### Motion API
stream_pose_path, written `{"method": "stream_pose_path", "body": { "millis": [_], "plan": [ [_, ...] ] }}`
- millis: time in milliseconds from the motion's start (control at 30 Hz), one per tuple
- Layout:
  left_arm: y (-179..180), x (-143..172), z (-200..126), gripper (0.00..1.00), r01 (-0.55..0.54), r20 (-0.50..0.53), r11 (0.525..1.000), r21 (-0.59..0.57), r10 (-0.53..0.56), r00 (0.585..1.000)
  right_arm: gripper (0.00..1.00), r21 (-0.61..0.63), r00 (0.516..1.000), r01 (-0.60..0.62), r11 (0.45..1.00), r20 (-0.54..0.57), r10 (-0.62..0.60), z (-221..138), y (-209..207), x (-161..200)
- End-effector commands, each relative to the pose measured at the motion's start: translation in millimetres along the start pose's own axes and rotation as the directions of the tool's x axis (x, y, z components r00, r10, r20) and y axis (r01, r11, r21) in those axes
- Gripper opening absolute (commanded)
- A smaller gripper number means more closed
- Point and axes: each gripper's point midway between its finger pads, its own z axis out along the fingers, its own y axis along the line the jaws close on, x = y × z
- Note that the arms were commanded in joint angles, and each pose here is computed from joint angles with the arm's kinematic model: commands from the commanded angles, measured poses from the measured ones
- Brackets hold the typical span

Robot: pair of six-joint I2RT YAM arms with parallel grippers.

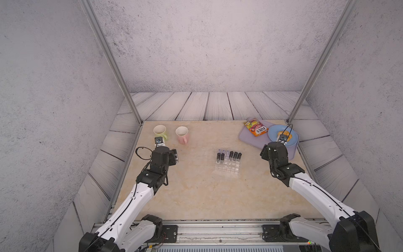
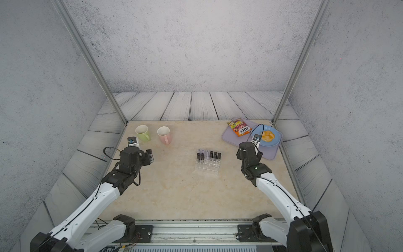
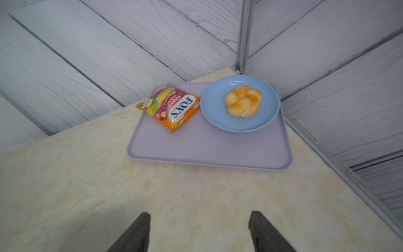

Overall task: Arrange the lipsticks in the organizer
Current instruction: Reset both arms

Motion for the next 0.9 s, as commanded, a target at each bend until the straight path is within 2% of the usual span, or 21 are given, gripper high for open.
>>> {"method": "stream_pose_path", "body": {
  "millis": [0, 100, 167, 233, 400, 533, 633, 733, 800, 867],
  "plan": [
    [42.8, -40.1, 4.9, 0.81, -0.037, 0.151, 0.962, -0.271, 0.081, 0.985, 0.75, 0.196, 0.996, 0.048, 0.980, 0.070, -0.063, 4.6, -43.6, -9.9],
    [70.4, -39.8, 19.2, 0.81, -0.026, 0.158, 0.922, -0.387, 0.094, 0.983, 0.75, 0.272, 0.980, 0.046, 0.961, 0.173, -0.096, 5.8, -62.3, -33.1],
    [74.7, -28.6, 31.7, 0.80, -0.017, 0.134, 0.924, -0.382, 0.074, 0.988, 0.76, 0.356, 0.972, 0.104, 0.929, 0.162, -0.171, 2.5, -74.1, -37.2],
    [67.0, -15.6, 43.8, 0.78, -0.059, 0.087, 0.938, -0.340, 0.093, 0.992, 0.76, 0.420, 0.970, 0.092, 0.903, 0.165, -0.176, -1.1, -91.2, -33.8],
    [73.4, 4.2, 53.1, 0.78, -0.070, 0.071, 0.931, -0.357, 0.102, 0.992, 0.75, 0.306, 0.970, 0.032, 0.951, 0.221, -0.104, 18.3, -87.4, -6.0],
    [80.5, 26.0, 62.7, 0.79, 0.047, 0.118, 0.955, -0.291, -0.012, 0.993, 0.75, 0.298, 0.974, 0.057, 0.953, 0.193, -0.119, 36.1, -82.5, 8.1],
    [84.2, 22.0, 59.5, 0.80, 0.078, 0.191, 0.965, -0.252, -0.030, 0.981, 0.75, 0.276, 0.977, 0.045, 0.960, 0.186, -0.099, 42.3, -83.7, 14.6],
    [81.6, 15.4, 63.5, 0.80, 0.069, 0.221, 0.976, -0.208, -0.021, 0.975, 0.75, 0.244, 0.979, 0.068, 0.967, 0.172, -0.113, 51.1, -81.3, 21.8],
    [81.1, 15.1, 69.1, 0.79, 0.047, 0.209, 0.979, -0.198, -0.004, 0.978, 0.75, 0.201, 0.975, 0.100, 0.974, 0.174, -0.136, 56.1, -74.2, 25.4],
    [82.4, 25.6, 72.7, 0.78, 0.004, 0.121, 0.977, -0.215, 0.023, 0.992, 0.75, 0.170, 0.973, 0.120, 0.978, 0.175, -0.150, 60.0, -69.2, 31.1]
  ]
}}
